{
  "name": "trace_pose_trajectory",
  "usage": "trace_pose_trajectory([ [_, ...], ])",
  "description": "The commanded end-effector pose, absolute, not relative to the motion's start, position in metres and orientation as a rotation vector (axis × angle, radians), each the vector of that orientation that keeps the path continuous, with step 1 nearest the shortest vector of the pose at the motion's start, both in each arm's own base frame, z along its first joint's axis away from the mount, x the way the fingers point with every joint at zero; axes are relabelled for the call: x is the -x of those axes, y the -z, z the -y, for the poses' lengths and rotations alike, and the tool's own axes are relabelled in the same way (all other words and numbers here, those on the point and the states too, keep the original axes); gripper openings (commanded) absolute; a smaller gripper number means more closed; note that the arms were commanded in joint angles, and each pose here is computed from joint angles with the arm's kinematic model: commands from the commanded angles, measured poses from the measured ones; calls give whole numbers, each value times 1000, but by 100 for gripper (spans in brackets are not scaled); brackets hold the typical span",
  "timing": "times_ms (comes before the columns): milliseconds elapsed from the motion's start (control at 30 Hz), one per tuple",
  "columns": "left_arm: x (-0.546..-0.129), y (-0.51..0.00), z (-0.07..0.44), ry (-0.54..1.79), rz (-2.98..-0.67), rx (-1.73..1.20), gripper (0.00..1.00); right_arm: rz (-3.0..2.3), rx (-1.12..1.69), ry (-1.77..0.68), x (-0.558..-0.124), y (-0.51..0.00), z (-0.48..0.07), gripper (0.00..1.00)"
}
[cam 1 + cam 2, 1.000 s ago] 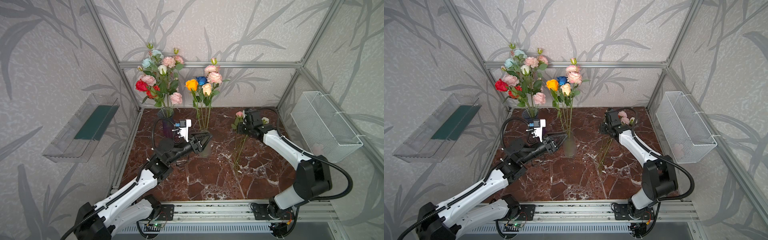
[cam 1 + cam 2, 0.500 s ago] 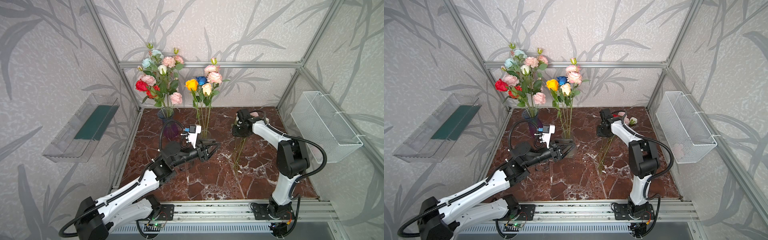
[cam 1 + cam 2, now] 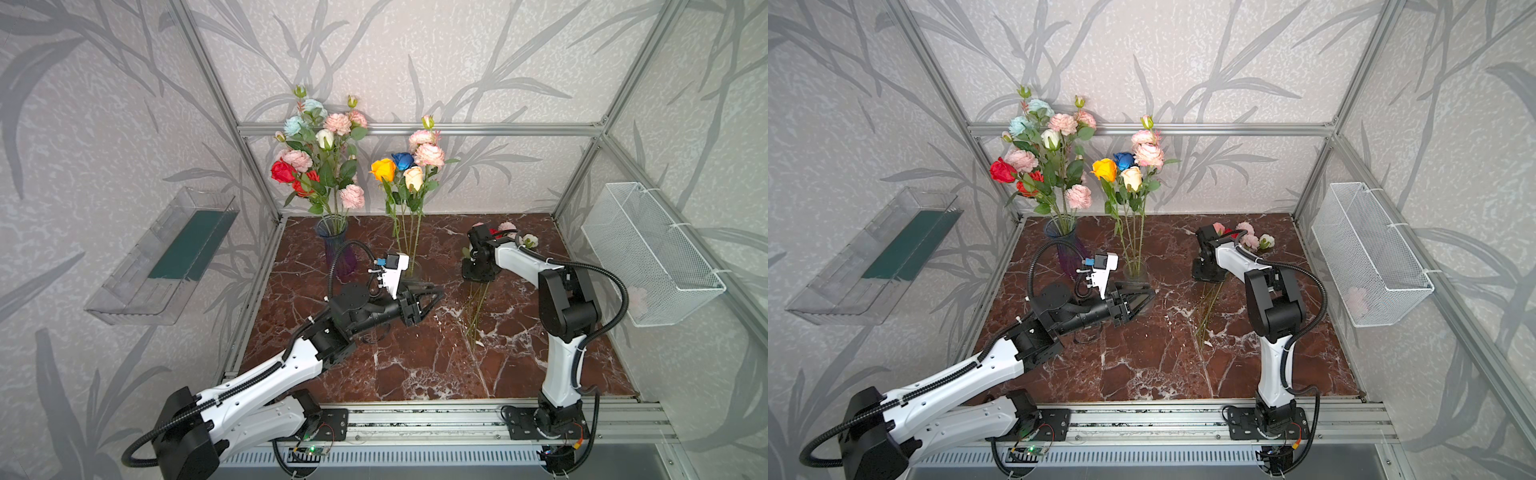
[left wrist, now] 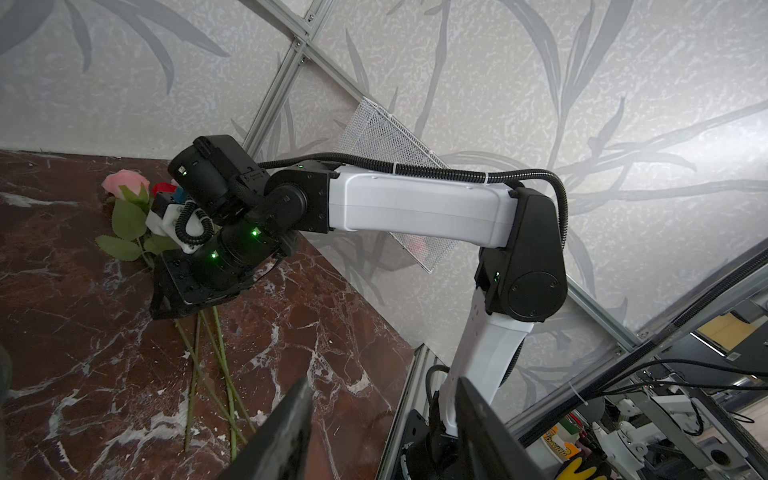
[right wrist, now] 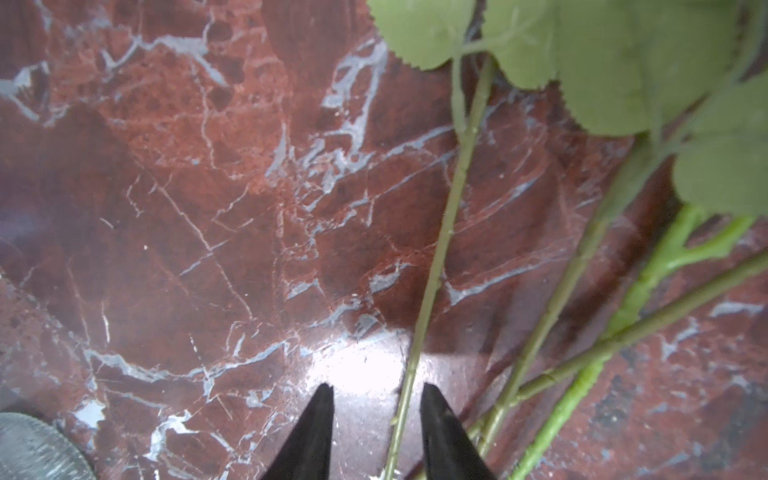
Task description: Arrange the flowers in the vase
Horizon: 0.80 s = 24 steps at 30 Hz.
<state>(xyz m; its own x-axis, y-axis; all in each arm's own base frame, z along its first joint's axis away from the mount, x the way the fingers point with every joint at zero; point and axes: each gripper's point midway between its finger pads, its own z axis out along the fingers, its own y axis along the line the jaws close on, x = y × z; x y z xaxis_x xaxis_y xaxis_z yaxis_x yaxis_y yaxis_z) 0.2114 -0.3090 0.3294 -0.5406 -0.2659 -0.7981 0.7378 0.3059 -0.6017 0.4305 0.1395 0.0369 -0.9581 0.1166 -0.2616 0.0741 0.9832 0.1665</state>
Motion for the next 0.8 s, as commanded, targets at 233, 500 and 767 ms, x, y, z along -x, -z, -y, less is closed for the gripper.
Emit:
trace_pose_trajectory([
  [233, -210, -350, 306, 1370, -1603, -449, 56, -2914, -234, -208, -415, -12, -133, 29],
  [500, -209, -351, 305, 1364, -1599, -450, 56, -2929, -261, -243, -408, 1, -134, 15],
  [767, -211, -350, 304, 1343, -1601, -450, 56, -2734, -219, -630, -425, -49, -176, 2],
])
